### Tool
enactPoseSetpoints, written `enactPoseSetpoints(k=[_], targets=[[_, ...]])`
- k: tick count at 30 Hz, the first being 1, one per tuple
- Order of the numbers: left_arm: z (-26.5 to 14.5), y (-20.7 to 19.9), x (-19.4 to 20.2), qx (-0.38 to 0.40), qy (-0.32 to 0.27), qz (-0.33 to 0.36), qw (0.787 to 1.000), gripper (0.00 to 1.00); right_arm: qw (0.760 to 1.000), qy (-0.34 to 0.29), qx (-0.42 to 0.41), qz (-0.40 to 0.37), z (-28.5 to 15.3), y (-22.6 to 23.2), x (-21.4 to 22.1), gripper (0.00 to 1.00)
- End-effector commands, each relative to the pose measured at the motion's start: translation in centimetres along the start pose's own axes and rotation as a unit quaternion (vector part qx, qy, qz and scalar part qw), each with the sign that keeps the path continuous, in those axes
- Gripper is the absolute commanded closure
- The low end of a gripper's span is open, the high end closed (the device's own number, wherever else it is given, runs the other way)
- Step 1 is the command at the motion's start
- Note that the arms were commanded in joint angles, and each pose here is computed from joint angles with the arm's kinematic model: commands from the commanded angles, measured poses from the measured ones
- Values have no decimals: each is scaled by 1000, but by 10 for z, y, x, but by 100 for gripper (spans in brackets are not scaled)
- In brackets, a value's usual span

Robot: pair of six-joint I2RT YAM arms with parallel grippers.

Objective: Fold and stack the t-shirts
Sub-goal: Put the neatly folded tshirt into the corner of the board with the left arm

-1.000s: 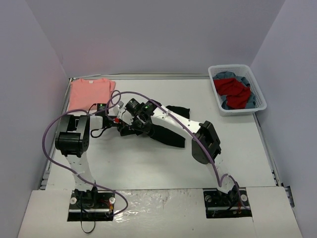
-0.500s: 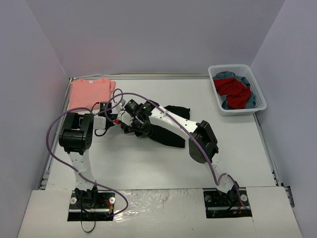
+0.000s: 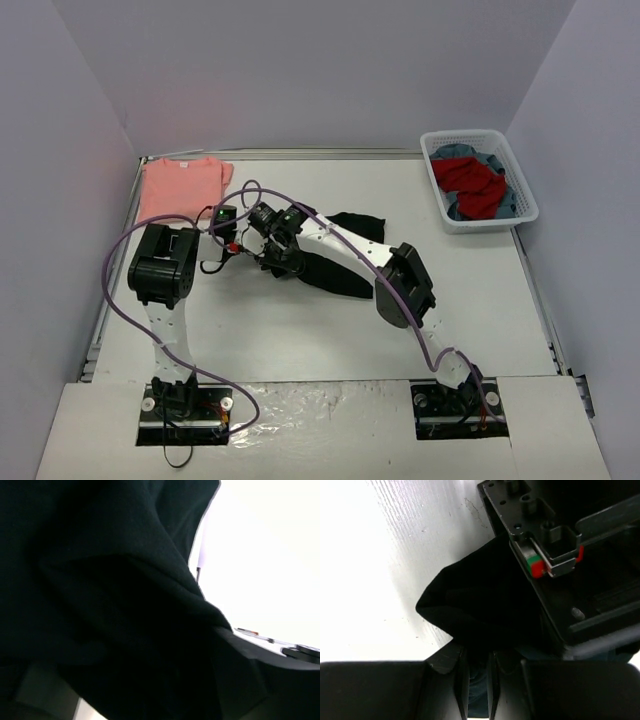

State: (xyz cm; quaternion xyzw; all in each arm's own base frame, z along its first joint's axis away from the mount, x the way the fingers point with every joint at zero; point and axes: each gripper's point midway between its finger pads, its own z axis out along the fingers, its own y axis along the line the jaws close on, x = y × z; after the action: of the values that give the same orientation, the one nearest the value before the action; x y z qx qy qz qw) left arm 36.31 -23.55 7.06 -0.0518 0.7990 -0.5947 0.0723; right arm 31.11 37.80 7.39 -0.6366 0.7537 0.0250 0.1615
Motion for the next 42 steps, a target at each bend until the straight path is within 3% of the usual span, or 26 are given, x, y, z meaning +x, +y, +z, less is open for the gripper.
enactPoseSetpoints(k=[1, 4, 8, 15, 25, 31, 36, 42], targets=[[9, 9, -2, -9, -4, 1, 1000, 15, 1000, 7, -7, -8, -7, 4, 0, 100], [9, 6, -3, -4, -6, 4, 1000, 25, 1000, 9, -11, -9, -5, 5, 1, 100], [-9, 11, -12, -33, -32, 17, 999, 3, 1000, 12, -14, -9, -5, 6, 3, 100], [-39, 0, -26, -32, -82, 24, 996, 6, 1000, 15, -23, -13, -3, 12, 3, 100], [-38, -4, -25, -23, -86, 18, 996, 6, 999, 22, -31, -20, 1, 19, 4, 100], [-50, -10, -37, -5, -124, 14, 992, 6, 999, 30, -37, -25, 5, 24, 6, 100], [-49, -9, -38, -1, -125, 11, 992, 6, 998, 35, -40, -25, 10, 24, 7, 100], [-25, -4, -19, -18, -76, 15, 997, 6, 998, 36, -42, -26, 9, 25, 7, 100]])
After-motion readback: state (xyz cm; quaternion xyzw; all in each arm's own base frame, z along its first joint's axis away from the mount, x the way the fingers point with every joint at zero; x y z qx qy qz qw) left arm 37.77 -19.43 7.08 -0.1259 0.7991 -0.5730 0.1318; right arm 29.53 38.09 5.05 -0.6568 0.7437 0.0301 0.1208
